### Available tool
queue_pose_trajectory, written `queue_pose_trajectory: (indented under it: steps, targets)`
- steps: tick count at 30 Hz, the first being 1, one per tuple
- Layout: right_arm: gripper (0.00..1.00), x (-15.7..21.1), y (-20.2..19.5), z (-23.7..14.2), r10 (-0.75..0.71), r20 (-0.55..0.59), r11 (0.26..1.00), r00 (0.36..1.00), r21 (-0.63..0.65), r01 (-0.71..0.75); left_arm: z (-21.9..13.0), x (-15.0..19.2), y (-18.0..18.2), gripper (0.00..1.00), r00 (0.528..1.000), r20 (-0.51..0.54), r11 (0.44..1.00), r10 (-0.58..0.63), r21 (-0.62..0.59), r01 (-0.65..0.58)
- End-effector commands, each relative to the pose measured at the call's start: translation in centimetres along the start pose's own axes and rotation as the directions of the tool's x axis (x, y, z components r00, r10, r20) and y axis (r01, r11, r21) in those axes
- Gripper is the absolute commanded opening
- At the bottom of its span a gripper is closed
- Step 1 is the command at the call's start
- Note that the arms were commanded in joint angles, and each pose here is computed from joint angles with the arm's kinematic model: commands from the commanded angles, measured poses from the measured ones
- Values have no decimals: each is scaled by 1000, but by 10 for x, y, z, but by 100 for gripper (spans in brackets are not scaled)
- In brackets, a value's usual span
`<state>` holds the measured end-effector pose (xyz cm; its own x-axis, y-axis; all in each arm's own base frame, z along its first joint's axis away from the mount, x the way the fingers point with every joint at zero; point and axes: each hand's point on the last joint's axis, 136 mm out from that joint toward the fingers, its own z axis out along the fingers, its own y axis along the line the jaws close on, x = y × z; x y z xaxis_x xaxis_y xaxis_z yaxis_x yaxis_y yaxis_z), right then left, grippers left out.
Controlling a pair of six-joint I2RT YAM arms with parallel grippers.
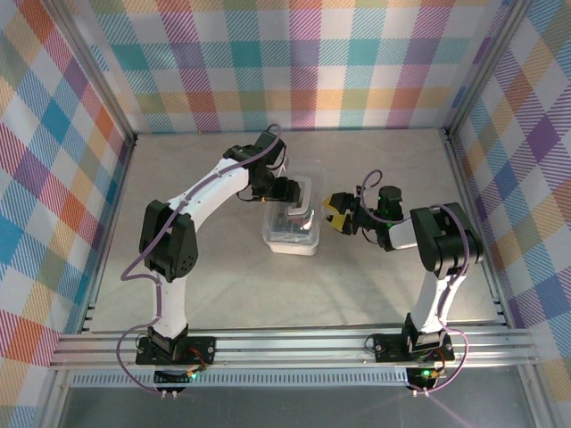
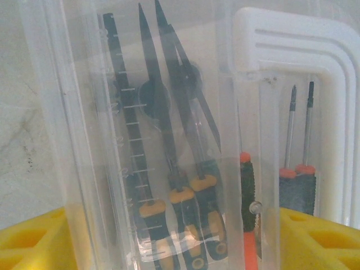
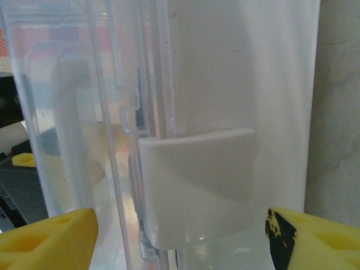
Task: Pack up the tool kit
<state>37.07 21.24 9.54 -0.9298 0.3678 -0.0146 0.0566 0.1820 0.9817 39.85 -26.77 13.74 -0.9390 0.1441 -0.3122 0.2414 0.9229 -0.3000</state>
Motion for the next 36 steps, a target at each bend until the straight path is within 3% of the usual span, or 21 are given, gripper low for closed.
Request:
queue_pose_trajectory:
  steps: [1, 12, 22, 36]
  targets:
    - [79, -9, 14, 5, -12, 6, 998, 1000, -56, 12, 10, 23, 20, 68, 995, -95, 999, -29, -37, 26]
    - [79, -11, 27, 18, -9, -15, 993, 1000, -122, 7, 14, 26, 24, 67, 994, -105, 998, -37, -54, 31]
    - [80, -11, 12, 27, 36, -32, 992, 999, -123, -40, 14, 28, 26, 67, 993, -110, 997, -41, -63, 34]
    - [78, -6, 39, 13, -10, -12, 987, 1000, -159, 8, 13, 31, 30, 67, 993, -116, 996, -37, -84, 28]
